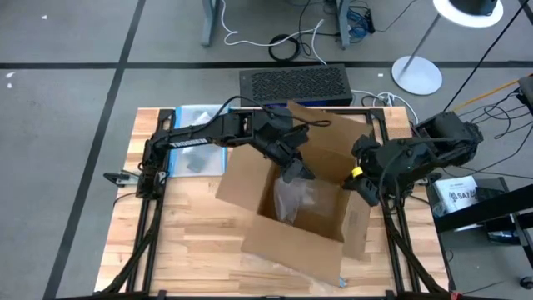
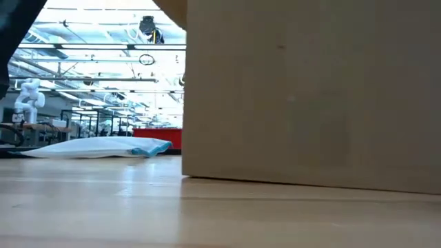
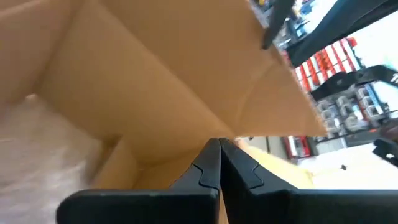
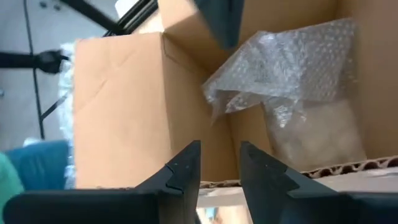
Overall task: Unpack boxes
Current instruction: Break down box until it is fully flat
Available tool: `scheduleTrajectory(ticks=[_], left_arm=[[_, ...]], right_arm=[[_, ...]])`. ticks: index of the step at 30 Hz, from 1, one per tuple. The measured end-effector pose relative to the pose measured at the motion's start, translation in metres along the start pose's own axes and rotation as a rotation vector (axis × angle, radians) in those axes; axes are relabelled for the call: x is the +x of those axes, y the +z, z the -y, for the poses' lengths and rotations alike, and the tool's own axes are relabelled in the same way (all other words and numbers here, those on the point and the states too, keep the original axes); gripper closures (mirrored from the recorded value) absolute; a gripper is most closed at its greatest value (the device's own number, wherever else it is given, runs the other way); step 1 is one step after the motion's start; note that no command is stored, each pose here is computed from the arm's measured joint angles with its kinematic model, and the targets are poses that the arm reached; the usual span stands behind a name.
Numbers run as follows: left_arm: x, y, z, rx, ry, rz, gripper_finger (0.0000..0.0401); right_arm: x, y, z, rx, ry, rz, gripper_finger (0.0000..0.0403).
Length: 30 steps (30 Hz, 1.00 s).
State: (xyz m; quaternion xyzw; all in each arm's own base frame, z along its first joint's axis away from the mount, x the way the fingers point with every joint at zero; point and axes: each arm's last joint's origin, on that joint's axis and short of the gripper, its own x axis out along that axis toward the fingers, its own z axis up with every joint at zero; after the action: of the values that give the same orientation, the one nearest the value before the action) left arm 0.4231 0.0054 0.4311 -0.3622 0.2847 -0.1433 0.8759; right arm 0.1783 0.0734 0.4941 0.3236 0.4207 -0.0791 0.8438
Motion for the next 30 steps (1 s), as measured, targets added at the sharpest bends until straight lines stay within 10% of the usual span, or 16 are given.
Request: scheduleTrajectory(ticks=[17,24,30], left_arm=[[-0.026,-0.011,-0.026,0.053,0.226,-0.154,0.0397],[-0.015,-0.022,0.000,0.279,0.081,-0.186,0.0397],[-0.002,-0.033,0.003,0.516,0.290,-0.193,0.0397]], right_arm=[[0.000,-0.019,-0.014,-0.036,0.064,-0.100,0.0303],[0.001,-0.017,-0.013,-0.047,0.061,-0.095,0.0303],[0.001,-0.015,-0.012,-0.047,0.054,-0.086,0.0303]])
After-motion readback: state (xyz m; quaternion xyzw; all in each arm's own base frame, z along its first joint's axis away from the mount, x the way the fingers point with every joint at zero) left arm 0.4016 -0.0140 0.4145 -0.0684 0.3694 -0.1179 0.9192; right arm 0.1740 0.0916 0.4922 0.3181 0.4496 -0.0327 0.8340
